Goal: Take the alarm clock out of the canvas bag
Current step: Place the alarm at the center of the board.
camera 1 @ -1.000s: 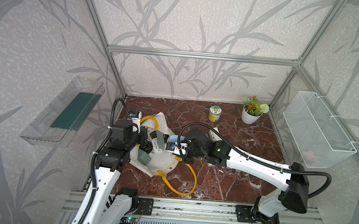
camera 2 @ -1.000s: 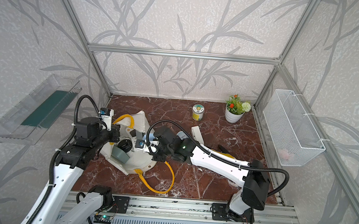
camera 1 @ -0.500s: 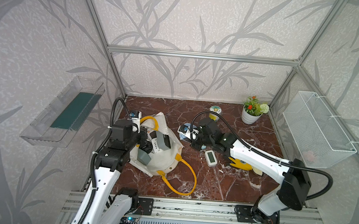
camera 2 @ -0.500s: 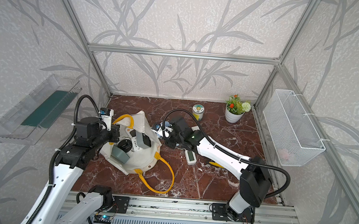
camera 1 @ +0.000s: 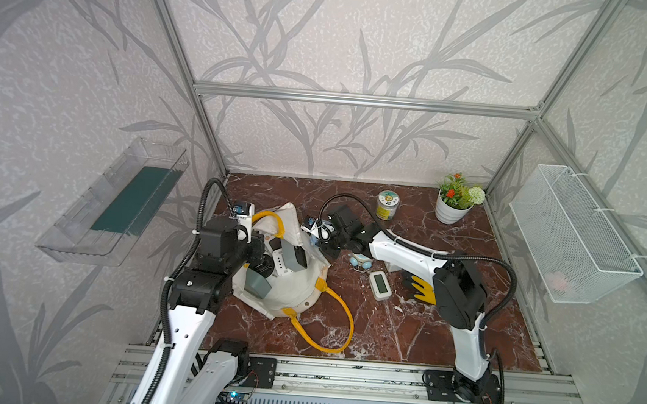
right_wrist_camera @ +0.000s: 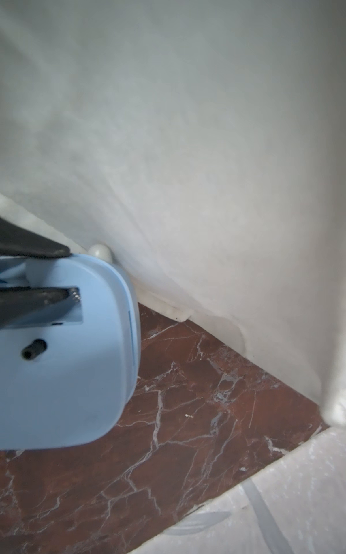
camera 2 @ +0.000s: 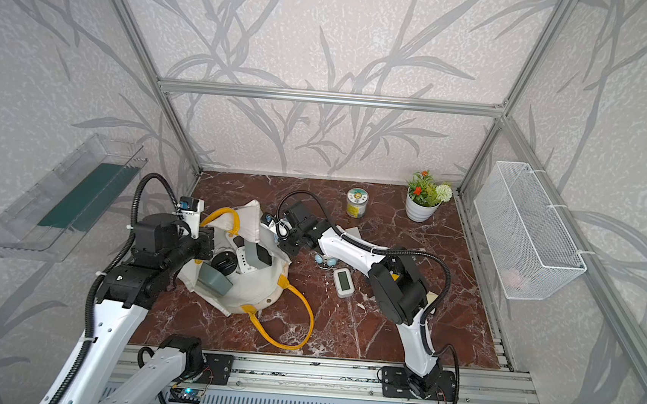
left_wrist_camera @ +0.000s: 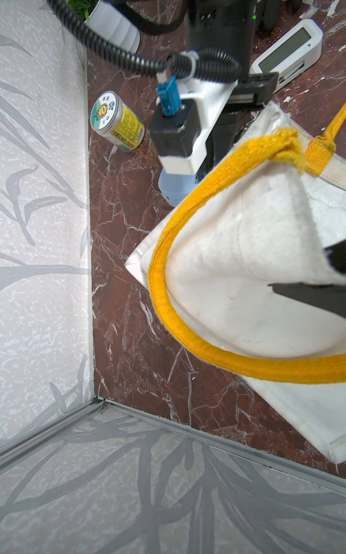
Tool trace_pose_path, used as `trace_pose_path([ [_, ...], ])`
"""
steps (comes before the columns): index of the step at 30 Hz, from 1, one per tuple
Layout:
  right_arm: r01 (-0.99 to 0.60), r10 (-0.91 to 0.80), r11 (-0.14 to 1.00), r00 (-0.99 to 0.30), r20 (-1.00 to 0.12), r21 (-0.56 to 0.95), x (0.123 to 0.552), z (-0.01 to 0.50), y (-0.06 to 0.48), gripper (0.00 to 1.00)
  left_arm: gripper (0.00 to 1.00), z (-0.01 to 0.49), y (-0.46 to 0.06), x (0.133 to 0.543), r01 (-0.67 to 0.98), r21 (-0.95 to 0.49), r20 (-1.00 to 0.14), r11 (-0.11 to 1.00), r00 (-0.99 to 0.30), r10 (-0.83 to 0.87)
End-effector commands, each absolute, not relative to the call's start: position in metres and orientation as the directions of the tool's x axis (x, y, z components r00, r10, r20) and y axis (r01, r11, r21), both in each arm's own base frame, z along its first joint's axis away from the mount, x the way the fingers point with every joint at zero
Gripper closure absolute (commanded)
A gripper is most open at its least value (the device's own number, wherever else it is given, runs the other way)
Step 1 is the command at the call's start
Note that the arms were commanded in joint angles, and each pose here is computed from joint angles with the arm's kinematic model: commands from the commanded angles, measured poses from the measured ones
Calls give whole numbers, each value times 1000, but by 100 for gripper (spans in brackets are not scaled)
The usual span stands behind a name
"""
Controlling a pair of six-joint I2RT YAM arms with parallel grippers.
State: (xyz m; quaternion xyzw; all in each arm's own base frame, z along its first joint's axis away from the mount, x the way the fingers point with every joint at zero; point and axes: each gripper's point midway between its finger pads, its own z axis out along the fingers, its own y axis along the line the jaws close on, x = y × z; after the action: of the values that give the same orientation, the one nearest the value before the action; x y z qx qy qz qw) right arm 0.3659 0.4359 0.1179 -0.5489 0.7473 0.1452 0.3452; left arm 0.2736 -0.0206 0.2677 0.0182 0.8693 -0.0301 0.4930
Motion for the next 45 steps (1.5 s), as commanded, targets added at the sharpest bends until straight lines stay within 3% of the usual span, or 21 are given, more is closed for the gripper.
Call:
trace_pose_path([
  [1,-908,-743,391,-214,-634,-151,374,111,430,91,100,279,-14,268,48,0,-871,999,-491,23],
  [19,-883,-750,468,-380,-542,-29,388,63,397,90,100,279,-18,272,62,-15,-873,998,-488,17],
  [23,-883,-744,469,-394,-540,-3,385,59,398,84,100,279,-19,272,62,-24,-874,998,-486,10],
  [28,-879,-749,477,-401,-528,-9,385,57,395,69,100,281,-19,272,64,-28,-876,998,-481,6],
  [30,-875,-748,484,-404,-527,-15,385,59,393,57,100,282,-20,273,66,-28,-877,997,-480,7],
  [36,-847,-713,529,-419,-562,-40,387,86,386,36,100,282,-20,271,59,-44,-877,997,-481,-10],
  [45,-738,-564,672,-458,-687,-59,386,157,363,27,100,279,-18,271,32,-74,-869,997,-492,-49],
])
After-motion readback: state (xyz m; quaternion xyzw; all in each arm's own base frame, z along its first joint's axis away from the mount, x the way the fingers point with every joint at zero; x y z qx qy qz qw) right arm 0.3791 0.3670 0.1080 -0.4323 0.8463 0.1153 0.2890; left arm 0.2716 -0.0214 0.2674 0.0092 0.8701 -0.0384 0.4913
